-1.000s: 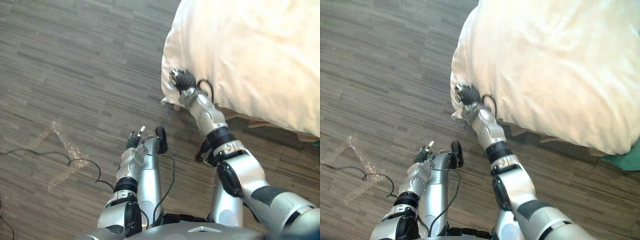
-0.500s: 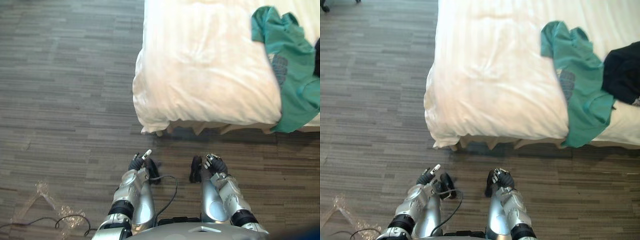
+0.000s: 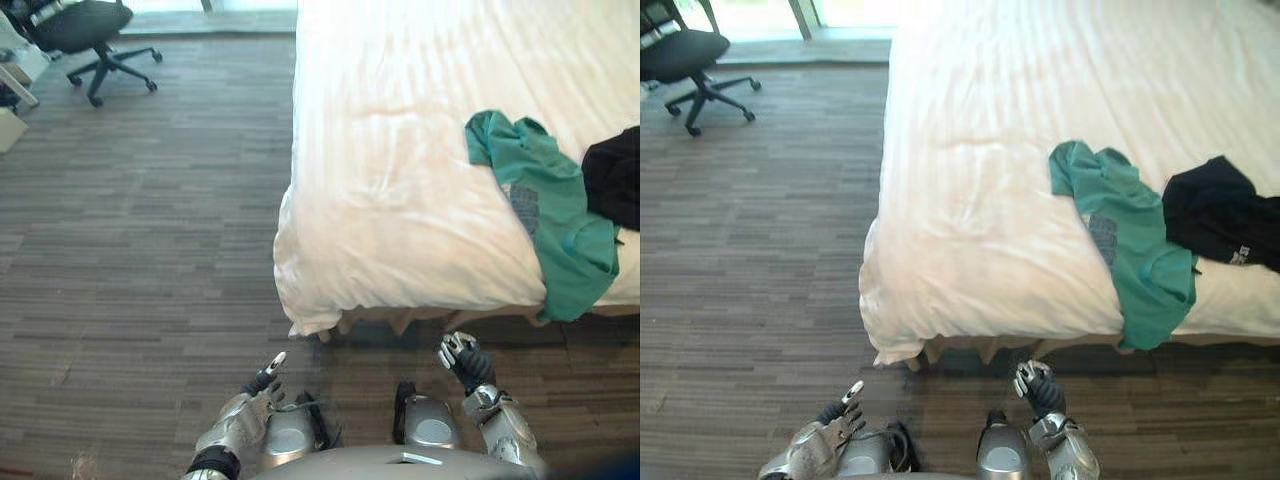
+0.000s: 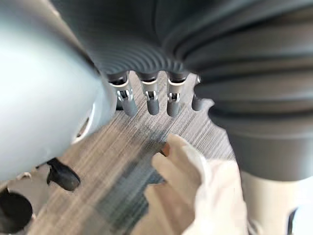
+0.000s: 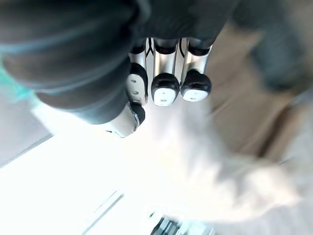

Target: Tidy the bed and pick cloth on bed and put in laundry

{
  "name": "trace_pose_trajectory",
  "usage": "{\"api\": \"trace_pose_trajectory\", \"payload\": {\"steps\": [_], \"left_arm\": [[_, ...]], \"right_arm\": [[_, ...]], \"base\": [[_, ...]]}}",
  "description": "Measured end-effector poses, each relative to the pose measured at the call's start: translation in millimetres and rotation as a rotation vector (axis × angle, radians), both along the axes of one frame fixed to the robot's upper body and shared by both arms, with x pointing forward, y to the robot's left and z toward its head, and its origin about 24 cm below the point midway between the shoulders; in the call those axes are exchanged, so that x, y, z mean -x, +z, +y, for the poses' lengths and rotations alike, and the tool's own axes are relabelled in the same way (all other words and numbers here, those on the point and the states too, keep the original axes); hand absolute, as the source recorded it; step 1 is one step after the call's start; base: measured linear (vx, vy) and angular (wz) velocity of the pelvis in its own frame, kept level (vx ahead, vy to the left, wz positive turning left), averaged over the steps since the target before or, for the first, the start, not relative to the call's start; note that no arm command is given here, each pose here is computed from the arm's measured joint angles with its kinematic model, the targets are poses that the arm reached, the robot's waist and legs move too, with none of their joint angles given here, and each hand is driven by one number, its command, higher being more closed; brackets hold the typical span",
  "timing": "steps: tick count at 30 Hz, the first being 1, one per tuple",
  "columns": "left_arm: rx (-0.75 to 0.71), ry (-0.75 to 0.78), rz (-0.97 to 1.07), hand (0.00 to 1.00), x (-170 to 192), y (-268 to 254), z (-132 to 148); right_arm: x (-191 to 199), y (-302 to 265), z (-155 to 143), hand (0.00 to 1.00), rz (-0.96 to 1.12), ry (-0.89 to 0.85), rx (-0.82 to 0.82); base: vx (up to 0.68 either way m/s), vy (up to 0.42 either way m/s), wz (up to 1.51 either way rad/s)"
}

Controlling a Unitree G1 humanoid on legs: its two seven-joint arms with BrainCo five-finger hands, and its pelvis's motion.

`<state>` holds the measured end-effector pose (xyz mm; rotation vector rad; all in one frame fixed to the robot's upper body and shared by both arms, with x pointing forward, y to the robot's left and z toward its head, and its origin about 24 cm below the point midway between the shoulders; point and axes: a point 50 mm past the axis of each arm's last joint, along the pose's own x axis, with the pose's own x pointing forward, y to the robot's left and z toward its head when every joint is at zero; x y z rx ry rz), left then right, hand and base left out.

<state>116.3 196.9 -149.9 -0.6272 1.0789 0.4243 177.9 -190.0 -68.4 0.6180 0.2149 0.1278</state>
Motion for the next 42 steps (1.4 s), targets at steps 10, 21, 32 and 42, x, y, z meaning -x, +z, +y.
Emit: {"api": "trace_pose_trajectory", "payload": {"steps": [10,21,32,42], "left_arm": [[0.006,0.027,-0.011,0.0,7,-1,-1],[-0.042,-0.035,-0.264,0.0,-65,24,-6],[0.028,0.183,-0.575,0.0,-130,71,-13],[0.043,0.303,-0.632,0.0,-155,92,-19]], "right_arm": [[-53,41,58,1.0,-0.131,0.237,-0.186],[-168,227,111,1.0,-0.613,0.262,-0.3],[-166,298,109,1.0,-0.817,0.139,-0.372],[-175,286,61,1.0,-0.788,-0.117,-0.529]], "base": [[-0.11,-0.002,0.14],[-0.13,0.0,0.14],[0.02,-0.072,0.11],[-0.04,-0.028,-0.11]]}}
